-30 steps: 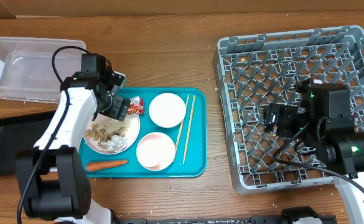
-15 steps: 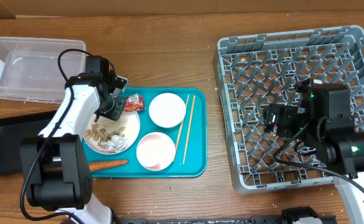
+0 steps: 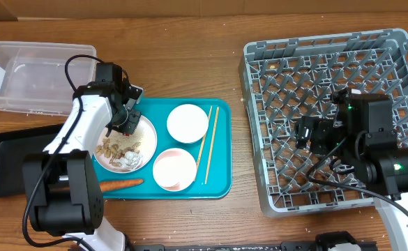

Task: Sort waste into correct bins and load items into the dishwasher
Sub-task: 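Move the left gripper over the plate and grasp the red wrapper, then lift the red wrapper with the left gripper and drop it into the clear bin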

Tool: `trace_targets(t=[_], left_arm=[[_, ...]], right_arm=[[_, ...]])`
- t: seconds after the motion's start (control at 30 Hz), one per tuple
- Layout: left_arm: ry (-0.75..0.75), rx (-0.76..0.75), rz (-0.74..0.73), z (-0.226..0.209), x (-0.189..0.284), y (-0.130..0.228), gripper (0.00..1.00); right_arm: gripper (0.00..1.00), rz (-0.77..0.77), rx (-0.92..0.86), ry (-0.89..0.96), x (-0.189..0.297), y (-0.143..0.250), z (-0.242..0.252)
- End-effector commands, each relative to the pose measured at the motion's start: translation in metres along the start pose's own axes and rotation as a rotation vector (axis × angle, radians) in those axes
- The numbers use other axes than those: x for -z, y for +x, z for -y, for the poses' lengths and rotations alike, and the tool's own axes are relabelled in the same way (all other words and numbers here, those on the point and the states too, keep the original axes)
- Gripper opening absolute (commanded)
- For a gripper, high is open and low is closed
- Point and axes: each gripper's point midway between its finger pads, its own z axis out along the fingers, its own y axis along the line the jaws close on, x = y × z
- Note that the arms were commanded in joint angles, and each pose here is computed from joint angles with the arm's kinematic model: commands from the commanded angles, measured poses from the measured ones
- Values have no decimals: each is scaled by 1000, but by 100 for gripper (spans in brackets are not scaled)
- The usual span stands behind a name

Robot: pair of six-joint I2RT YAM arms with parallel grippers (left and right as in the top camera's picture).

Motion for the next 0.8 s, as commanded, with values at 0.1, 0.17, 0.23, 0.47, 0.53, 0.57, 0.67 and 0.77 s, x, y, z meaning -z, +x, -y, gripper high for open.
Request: trace_targets(t=[0.1,0.17,0.23,0.47,0.53,0.57,0.67,0.77], left_arm=[[-98,65,-7,-19,17,-9,4],[-100,86,0,-21,27,-12,4],[-101,90,5,-22,38,-16,4],[-91,98,23,-24,61,-23,4],[-90,98,23,-24,59,-24,7],[-90,98,22,-24,59,-24,27],[-91,98,23,-24,57,-25,42],[-83,98,23,-22,53,-25,52]], right_arm=[[100,35,1,-13,8,-9,-3],[100,35,1,-13,8,-9,-3],[100,35,1,-13,8,-9,-3],[100,35,0,-13,8,-9,-3],[100,35,0,-13,8,-9,-3],[100,35,1,-13,8,-9,-3],[100,35,0,-13,8,-9,-3],[100,35,0,-13,8,-10,-3]])
